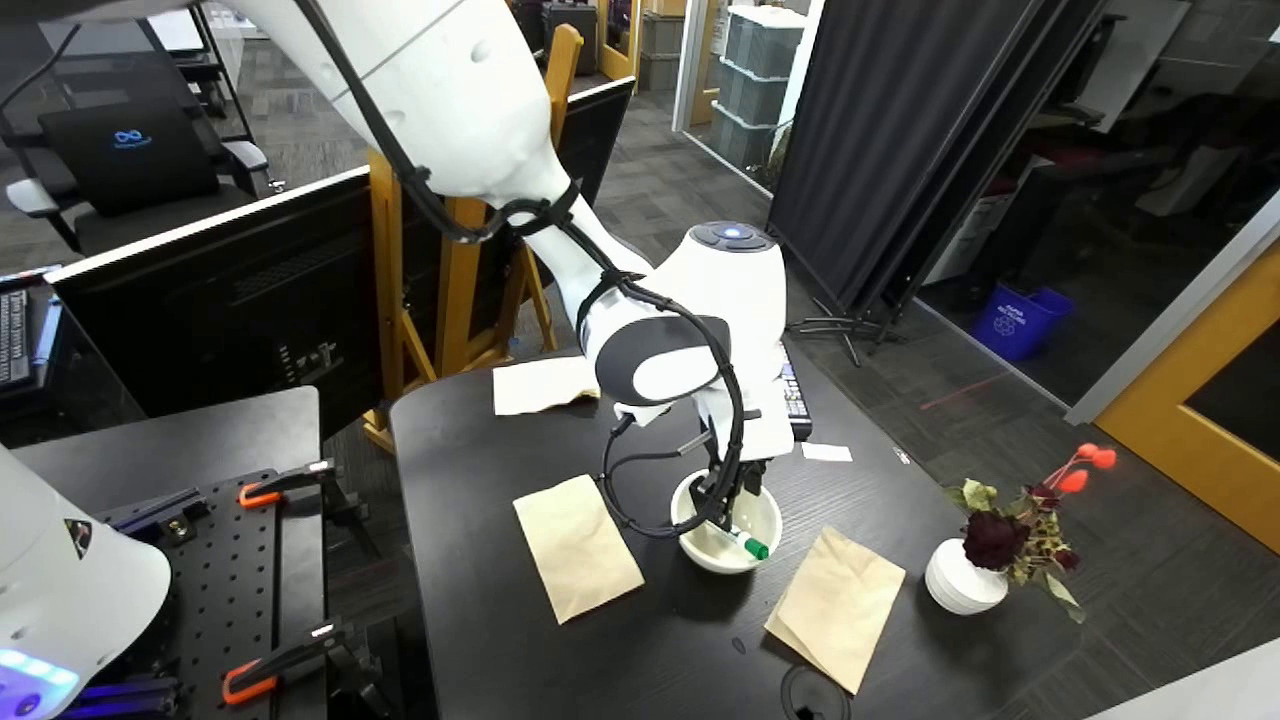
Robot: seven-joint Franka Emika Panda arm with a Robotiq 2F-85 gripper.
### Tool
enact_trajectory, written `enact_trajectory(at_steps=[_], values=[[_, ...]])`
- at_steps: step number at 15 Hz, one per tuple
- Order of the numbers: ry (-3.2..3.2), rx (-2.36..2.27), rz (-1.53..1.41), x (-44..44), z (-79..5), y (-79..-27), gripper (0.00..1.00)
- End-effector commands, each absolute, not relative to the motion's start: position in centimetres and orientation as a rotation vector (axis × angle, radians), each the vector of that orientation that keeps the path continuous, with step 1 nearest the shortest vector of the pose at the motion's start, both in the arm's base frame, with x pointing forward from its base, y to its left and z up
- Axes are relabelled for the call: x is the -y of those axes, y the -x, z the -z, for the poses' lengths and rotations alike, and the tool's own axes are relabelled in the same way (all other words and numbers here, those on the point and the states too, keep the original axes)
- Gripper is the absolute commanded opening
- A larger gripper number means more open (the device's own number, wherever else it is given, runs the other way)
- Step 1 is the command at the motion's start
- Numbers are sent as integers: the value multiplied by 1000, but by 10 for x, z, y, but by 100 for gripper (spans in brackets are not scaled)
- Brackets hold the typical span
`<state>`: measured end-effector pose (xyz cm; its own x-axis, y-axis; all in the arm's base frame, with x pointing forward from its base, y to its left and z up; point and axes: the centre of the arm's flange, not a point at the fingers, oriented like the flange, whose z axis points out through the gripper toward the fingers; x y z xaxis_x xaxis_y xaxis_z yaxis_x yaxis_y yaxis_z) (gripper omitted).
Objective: Pick up the marker from the bowl and put it on the table
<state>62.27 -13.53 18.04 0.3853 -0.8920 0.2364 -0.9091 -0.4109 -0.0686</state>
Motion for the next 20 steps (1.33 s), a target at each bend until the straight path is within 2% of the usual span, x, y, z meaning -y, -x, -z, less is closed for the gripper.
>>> enact_trajectory(at_steps=[1, 4, 6, 8, 10, 13, 14, 15, 20], values=[[-2551, 1671, -368, 134, -176, -636, 67], [-2549, 1671, -367, 135, -172, -636, 65], [-2545, 1671, -360, 136, -168, -637, 59], [-2543, 1666, -351, 135, -164, -639, 39], [-2542, 1660, -347, 134, -160, -640, 26], [-2545, 1655, -349, 133, -161, -639, 1], [-2542, 1658, -354, 133, -165, -638, 1], [-2544, 1657, -370, 133, -172, -635, 5], [-2541, 1669, -457, 135, -215, -625, 5]])
